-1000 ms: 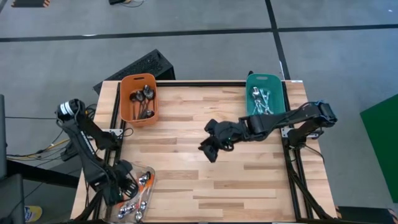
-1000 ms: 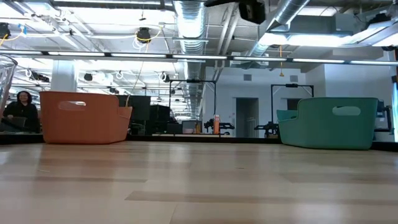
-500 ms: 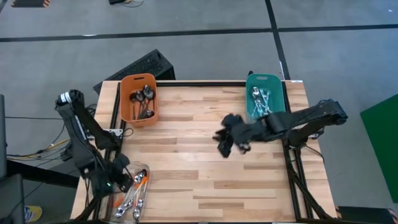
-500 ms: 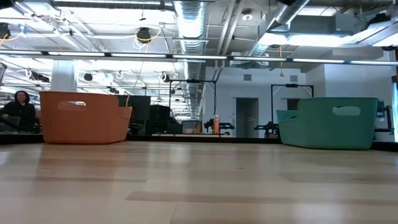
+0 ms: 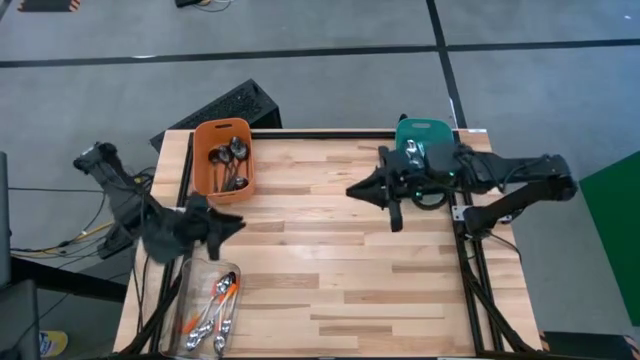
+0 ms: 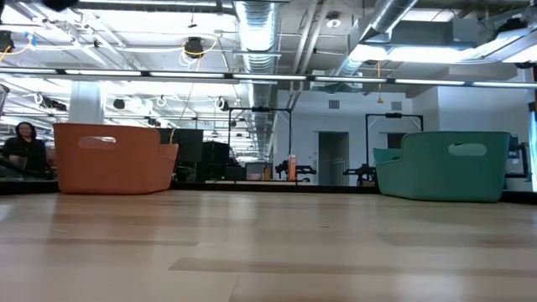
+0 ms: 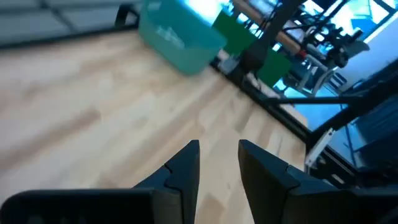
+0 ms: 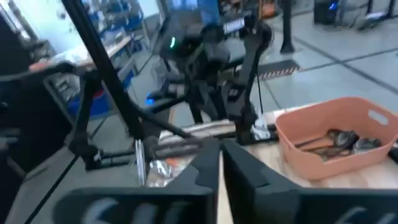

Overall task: Sort silverware by color (type)
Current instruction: Return to Home Position

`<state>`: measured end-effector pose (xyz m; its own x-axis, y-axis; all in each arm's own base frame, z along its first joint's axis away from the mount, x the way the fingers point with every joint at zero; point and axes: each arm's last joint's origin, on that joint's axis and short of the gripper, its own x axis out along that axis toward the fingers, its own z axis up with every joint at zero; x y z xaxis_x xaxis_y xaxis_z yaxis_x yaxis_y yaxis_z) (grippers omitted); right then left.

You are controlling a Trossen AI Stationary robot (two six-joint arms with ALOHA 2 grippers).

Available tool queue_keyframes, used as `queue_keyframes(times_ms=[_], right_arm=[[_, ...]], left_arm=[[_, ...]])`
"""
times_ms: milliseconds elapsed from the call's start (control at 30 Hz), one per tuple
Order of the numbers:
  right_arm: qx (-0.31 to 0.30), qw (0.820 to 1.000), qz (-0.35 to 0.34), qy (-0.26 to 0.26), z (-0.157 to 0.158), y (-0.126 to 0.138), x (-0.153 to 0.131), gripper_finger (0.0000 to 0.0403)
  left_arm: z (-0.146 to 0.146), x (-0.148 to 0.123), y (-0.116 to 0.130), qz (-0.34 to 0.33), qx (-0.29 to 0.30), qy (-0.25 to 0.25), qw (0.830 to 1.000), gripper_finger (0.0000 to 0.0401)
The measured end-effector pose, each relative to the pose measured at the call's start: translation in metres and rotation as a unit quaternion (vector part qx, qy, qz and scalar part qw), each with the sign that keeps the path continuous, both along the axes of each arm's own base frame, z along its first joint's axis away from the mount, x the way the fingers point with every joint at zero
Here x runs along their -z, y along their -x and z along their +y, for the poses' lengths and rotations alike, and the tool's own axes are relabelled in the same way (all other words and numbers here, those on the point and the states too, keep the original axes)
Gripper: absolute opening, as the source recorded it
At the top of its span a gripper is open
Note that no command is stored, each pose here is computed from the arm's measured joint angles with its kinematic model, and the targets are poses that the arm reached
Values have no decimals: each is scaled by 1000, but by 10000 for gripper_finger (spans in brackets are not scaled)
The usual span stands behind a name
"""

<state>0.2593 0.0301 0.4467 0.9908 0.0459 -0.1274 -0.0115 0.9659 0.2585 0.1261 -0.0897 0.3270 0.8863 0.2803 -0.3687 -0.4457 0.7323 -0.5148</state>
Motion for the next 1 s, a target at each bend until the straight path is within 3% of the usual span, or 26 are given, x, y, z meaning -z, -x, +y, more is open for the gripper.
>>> queue_keyframes(times_ms=[133, 200, 333, 400, 600, 733, 1000], right_arm=[[-13, 1000, 11, 0, -16, -9, 8, 12], [-11, 1000, 12, -3, -24, -10, 19, 9], [-29, 998, -50, -33, -39, 1, 40, 21], [-31, 995, -84, -44, -46, 13, 51, 19], [34, 992, -84, -83, -59, 54, 86, 6], [54, 993, -90, -62, -57, 85, 92, 6], [99, 988, -116, -9, -50, 153, 117, 6]], left_arm=[[23, -14, -20, -4, 23, -60, 998, 98], [37, -20, -30, -9, 33, -79, 996, 98], [63, -27, -44, -27, 59, -113, 991, 98], [74, -26, -49, -41, 67, -130, 988, 98], [97, -8, -61, -99, 82, -173, 977, 98], [111, 12, -62, -117, 99, -176, 972, 98], [119, 28, -29, -146, 104, -171, 969, 98]])
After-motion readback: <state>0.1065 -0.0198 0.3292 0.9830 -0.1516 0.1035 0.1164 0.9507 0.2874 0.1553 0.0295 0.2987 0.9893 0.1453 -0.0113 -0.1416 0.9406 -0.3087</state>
